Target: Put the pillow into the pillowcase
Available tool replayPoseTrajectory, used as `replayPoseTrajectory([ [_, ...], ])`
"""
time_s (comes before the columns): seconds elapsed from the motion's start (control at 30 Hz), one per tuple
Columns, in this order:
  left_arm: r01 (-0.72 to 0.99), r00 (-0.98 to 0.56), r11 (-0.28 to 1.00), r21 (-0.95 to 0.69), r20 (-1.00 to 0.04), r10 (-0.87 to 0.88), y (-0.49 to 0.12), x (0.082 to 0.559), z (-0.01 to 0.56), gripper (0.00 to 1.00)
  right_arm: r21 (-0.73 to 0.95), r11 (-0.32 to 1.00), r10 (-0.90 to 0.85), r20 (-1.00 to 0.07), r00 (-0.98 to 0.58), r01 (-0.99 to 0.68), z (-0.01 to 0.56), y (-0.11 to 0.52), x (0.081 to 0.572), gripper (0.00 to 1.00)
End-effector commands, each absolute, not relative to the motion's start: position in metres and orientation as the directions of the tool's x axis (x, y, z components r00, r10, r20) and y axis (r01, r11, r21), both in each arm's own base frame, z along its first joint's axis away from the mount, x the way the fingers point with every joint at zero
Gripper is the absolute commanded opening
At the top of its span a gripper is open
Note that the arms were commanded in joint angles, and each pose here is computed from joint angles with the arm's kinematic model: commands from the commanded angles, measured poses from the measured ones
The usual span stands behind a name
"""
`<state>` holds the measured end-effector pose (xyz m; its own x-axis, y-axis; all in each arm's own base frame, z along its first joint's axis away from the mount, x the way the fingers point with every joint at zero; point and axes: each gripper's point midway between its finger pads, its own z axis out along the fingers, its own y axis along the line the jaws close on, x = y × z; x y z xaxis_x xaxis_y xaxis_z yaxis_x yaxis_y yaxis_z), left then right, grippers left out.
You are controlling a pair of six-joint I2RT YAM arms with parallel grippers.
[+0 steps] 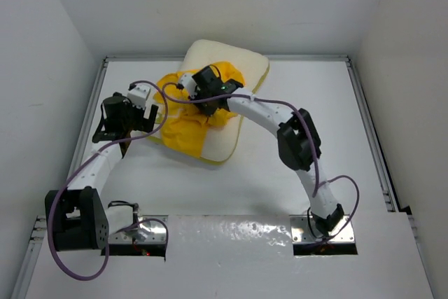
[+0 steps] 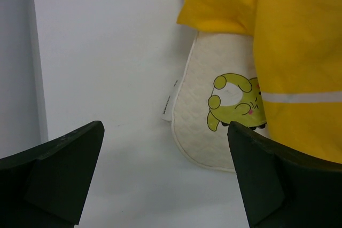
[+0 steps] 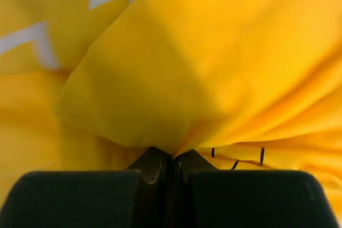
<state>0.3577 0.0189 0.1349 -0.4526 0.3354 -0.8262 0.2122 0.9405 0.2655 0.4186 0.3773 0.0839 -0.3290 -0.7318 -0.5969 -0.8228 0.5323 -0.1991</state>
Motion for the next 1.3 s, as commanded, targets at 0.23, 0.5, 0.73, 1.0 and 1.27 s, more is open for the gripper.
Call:
replayPoseTrajectory([
  [0.23,0.02,-0.288,0.973,0.232,-0.93,0.227,0.04,0.382,0.201,1.0,0.079,0.872,0.097,-0.995,0.012,-0.483,0.462,0.223,0.405,0.0],
  [0.5,0.295,-0.158,0.911,0.289,-0.925,0.345,-0.003,0.395,0.215,1.0,-0.053,0.988,0.074,-0.662,-0.746,0.145,0.2,0.023,0.438,0.98],
  [0.73,0.708,-0.158,0.612,0.353,-0.765,0.624,-0.066,0.35,0.126,1.0,-0.031,0.997,0.036,-0.591,-0.806,0.067,0.155,0.028,0.406,0.98],
  [1.0,0.84,0.053,0.249,0.482,-0.529,0.847,-0.096,0.314,0.042,0.99,0.058,0.998,0.017,-0.617,-0.787,-0.023,0.149,0.047,0.397,0.6],
  [1.27,0.555,-0.201,0.609,0.566,-0.62,0.759,-0.035,0.374,0.088,0.0,0.194,0.974,0.026,-0.618,-0.786,-0.119,0.12,0.1,0.427,0.8],
])
